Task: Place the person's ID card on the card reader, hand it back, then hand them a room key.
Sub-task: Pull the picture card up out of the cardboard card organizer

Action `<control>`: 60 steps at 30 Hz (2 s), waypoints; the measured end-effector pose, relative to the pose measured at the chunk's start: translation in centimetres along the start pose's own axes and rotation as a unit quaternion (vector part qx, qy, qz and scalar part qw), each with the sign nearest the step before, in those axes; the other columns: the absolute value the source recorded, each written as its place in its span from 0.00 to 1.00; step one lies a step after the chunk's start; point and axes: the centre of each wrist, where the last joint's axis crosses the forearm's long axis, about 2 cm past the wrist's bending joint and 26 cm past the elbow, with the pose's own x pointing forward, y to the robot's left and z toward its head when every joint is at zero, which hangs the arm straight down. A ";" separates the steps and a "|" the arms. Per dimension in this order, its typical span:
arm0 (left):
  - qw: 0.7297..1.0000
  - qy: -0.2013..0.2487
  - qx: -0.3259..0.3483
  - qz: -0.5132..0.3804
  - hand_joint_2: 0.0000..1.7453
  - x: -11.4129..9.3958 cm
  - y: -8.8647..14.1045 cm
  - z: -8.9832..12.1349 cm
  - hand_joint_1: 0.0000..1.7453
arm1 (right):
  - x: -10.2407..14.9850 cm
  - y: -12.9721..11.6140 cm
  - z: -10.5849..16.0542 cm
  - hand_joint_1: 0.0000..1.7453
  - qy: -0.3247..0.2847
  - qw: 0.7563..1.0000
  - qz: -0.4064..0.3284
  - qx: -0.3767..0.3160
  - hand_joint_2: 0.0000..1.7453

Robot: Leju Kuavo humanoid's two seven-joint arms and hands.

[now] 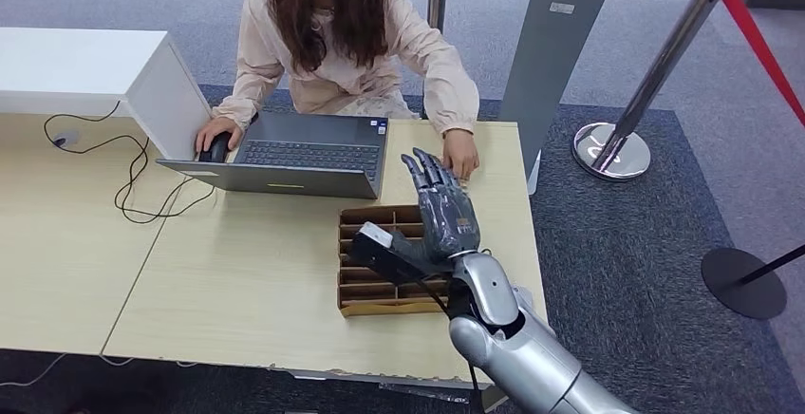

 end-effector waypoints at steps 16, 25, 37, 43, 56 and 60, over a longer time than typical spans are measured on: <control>1.000 -0.001 0.001 -0.001 0.00 0.0 0.0 0.0 0.00 | 0.1 -1.8 0.3 0.06 -0.012 0.999 -0.011 -0.030 1.00; 1.000 -0.001 0.001 -0.001 0.00 0.0 0.0 0.0 0.00 | 0.0 -1.7 0.4 0.07 -0.012 0.999 -0.009 -0.028 1.00; 1.000 -0.002 0.001 -0.001 0.00 0.0 0.0 0.0 0.00 | 0.0 -1.7 0.4 0.08 -0.015 1.000 -0.007 -0.025 1.00; 1.000 -0.004 0.000 -0.001 0.00 0.0 -0.1 0.0 0.00 | 0.0 -1.7 0.4 0.09 -0.016 1.000 -0.005 -0.022 1.00; 1.000 -0.006 -0.001 0.000 0.00 -0.1 -0.1 0.0 0.00 | -0.1 -1.1 1.0 0.24 -0.013 1.000 -0.004 -0.004 1.00; 1.000 -0.006 -0.001 0.001 0.00 -0.1 -0.1 0.0 0.00 | 0.0 -0.8 1.3 0.22 -0.015 1.000 -0.004 0.001 1.00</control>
